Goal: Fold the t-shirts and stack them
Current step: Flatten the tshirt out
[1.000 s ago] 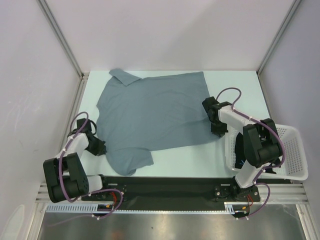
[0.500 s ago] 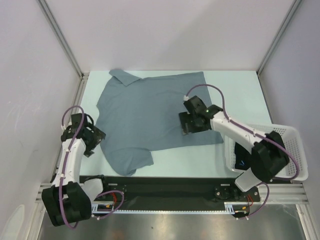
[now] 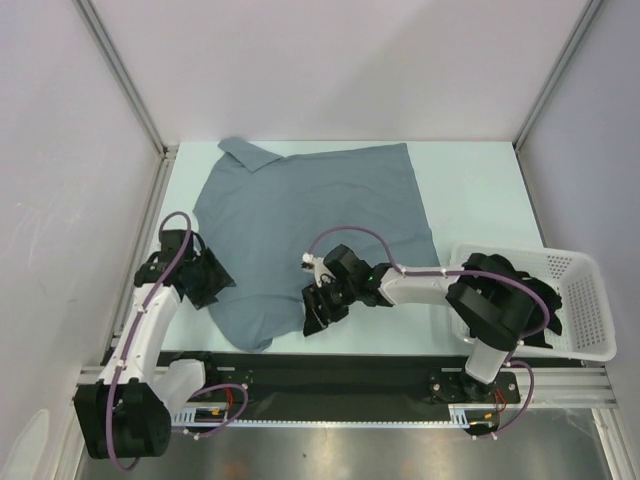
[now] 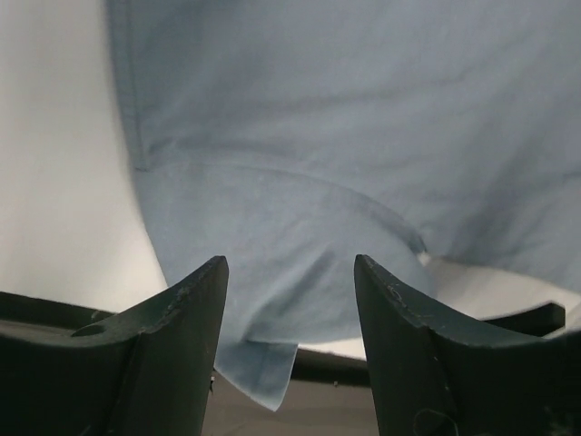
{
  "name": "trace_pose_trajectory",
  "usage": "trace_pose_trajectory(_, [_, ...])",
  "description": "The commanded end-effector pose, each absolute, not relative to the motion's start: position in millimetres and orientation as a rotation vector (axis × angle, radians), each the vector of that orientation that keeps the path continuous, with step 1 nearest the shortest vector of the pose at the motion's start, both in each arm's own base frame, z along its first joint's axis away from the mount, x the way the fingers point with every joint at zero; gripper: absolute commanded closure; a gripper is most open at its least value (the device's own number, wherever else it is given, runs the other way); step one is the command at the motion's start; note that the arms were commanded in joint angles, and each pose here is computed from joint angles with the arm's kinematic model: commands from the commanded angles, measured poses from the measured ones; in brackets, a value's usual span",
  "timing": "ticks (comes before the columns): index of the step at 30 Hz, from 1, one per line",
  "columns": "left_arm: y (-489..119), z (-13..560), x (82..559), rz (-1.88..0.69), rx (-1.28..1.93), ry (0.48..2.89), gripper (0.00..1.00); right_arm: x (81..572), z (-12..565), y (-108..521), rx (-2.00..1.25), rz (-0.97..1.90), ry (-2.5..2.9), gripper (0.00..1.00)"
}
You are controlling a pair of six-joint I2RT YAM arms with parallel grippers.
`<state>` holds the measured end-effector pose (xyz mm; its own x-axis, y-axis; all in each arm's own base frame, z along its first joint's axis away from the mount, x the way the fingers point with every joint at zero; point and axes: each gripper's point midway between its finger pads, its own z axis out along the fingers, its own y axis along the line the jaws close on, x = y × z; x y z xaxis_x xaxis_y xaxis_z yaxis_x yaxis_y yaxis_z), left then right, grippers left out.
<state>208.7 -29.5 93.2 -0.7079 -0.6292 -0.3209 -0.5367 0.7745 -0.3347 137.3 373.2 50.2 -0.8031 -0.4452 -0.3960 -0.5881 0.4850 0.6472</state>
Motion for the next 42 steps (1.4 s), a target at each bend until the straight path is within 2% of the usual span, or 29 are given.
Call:
trace_pose_trajectory(1, [-47.7, 93.3, 193.3, -0.375, -0.837, 2.61, 0.37, 141.6, 60.9, 396.7, -0.957, 1.29, 2.429, 0.38])
trace_pose_trajectory(5, [-54.6, 100.0, 164.5, -0.299, -0.836, 2.657, 0.37, 144.2, 42.8, 398.0, -0.986, 1.235, 2.44, 0.39])
trace_pose_trajectory(8, [-56.8, 102.8, 149.8, -0.323, -0.877, 2.625, 0.36, 150.5, 38.0, 402.8, -0.988, 1.196, 2.419, 0.44])
trace_pose_trajectory(14, [-61.2, 101.9, 145.7, -0.361, -0.862, 2.633, 0.37, 156.6, 33.1, 412.3, -1.001, 1.18, 2.39, 0.49])
trace_pose_trajectory(17, [-63.3, 104.3, 150.1, -0.367, -0.838, 2.654, 0.36, 150.7, 41.1, 414.8, -1.03, 1.217, 2.393, 0.69])
trace_pose_trajectory(18, [-62.7, 106.2, 152.1, -0.362, -0.821, 2.652, 0.36, 142.7, 47.1, 415.1, -1.037, 1.27, 2.412, 0.84])
trace_pose_trajectory(22, [-56.5, 118.1, 162.5, -0.323, -0.784, 2.615, 0.36, 107.4, 80.6, 407.1, -1.073, 1.482, 2.496, 0.88])
trace_pose_trajectory(28, [-55.2, 118.0, 165.2, -0.305, -0.764, 2.627, 0.36, 76.0, 91.2, 387.8, -1.049, 1.646, 2.681, 0.9])
trace_pose_trajectory(32, [-56.5, 114.8, 163.6, -0.314, -0.762, 2.636, 0.36, 80.8, 93.2, 390.1, -0.903, 1.76, 2.714, 0.89])
trace_pose_trajectory(34, [-55.6, 115.1, 163.2, -0.306, -0.762, 2.638, 0.35, 99.1, 97.1, 395.4, -0.85, 1.787, 2.665, 0.85])
trace_pose_trajectory(36, [-54.0, 115.9, 163.6, -0.293, -0.76, 2.637, 0.35, 125.3, 82.3, 395.8, -0.756, 1.694, 2.693, 0.76])
trace_pose_trajectory(38, [-53.3, 114.8, 163.1, -0.287, -0.762, 2.639, 0.35, 156.1, 72.3, 392.6, -0.627, 1.608, 2.757, 0.72])
trace_pose_trajectory(40, [-53.5, 115.3, 164.8, -0.289, -0.758, 2.635, 0.35, 164.2, 48.6, 377.6, -0.524, 1.522, 2.913, 0.68])
trace_pose_trajectory(42, [-53.2, 114.9, 166.8, -0.286, -0.758, 2.633, 0.35, 173.8, 39.8, 366.8, -0.592, 1.349, 2.935, 0.64])
